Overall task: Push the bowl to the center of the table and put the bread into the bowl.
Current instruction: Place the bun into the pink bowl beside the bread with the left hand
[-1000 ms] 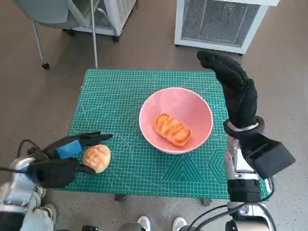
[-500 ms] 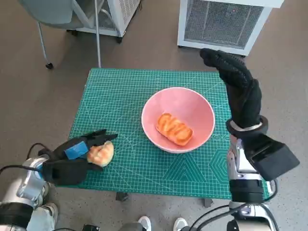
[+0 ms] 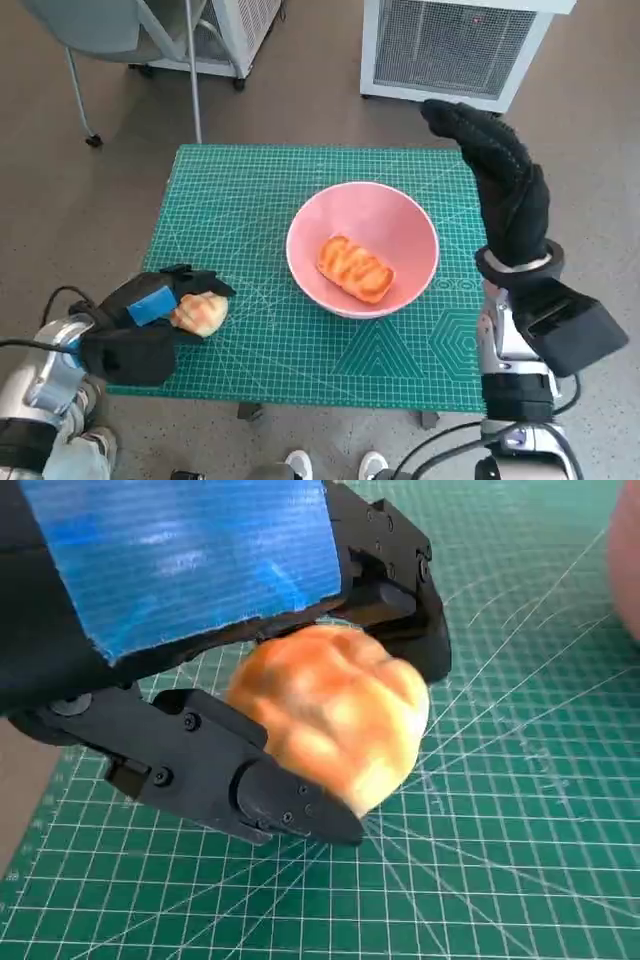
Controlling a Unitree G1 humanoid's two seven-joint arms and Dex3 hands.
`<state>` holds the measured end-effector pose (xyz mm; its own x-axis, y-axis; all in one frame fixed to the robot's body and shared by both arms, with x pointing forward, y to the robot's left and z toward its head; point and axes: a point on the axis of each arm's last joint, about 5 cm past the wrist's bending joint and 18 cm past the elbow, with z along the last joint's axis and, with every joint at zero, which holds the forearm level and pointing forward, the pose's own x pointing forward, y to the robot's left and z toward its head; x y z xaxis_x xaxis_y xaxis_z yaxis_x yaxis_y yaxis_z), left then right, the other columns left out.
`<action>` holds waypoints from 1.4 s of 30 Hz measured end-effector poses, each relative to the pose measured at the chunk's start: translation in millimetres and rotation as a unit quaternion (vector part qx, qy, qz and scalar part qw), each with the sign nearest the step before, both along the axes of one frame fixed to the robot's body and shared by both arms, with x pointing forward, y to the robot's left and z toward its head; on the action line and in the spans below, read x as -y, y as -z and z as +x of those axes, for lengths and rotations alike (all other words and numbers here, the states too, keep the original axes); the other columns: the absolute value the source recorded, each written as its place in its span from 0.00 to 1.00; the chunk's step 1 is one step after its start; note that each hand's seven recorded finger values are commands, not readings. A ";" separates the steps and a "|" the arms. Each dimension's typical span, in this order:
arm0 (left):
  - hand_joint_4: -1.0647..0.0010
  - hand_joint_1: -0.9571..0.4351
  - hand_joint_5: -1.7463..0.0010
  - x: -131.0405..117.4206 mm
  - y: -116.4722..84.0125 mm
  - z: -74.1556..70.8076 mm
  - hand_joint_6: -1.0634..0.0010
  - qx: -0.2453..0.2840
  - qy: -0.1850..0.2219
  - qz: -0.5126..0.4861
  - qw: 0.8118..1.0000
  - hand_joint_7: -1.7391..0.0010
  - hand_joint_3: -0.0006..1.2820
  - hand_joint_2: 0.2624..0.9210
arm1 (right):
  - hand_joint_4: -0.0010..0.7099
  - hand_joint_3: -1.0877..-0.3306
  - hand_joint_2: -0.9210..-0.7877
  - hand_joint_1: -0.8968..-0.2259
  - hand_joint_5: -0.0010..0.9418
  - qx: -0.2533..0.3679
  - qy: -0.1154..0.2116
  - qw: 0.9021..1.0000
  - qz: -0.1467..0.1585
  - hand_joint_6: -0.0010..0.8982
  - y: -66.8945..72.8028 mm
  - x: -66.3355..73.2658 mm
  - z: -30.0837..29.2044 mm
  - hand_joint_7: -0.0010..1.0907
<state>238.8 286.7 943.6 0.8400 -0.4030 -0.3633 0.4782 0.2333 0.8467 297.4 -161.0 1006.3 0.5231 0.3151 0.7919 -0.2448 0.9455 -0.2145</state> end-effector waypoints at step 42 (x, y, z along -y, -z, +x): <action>0.31 0.69 0.38 162.6 -113.1 63.1 0.39 0.332 0.186 -0.200 0.903 0.32 0.03 1.00 | 0.37 0.30 0.00 0.32 0.00 -0.004 -0.007 1.000 0.002 0.00 -0.1 0.1 2.4 0.59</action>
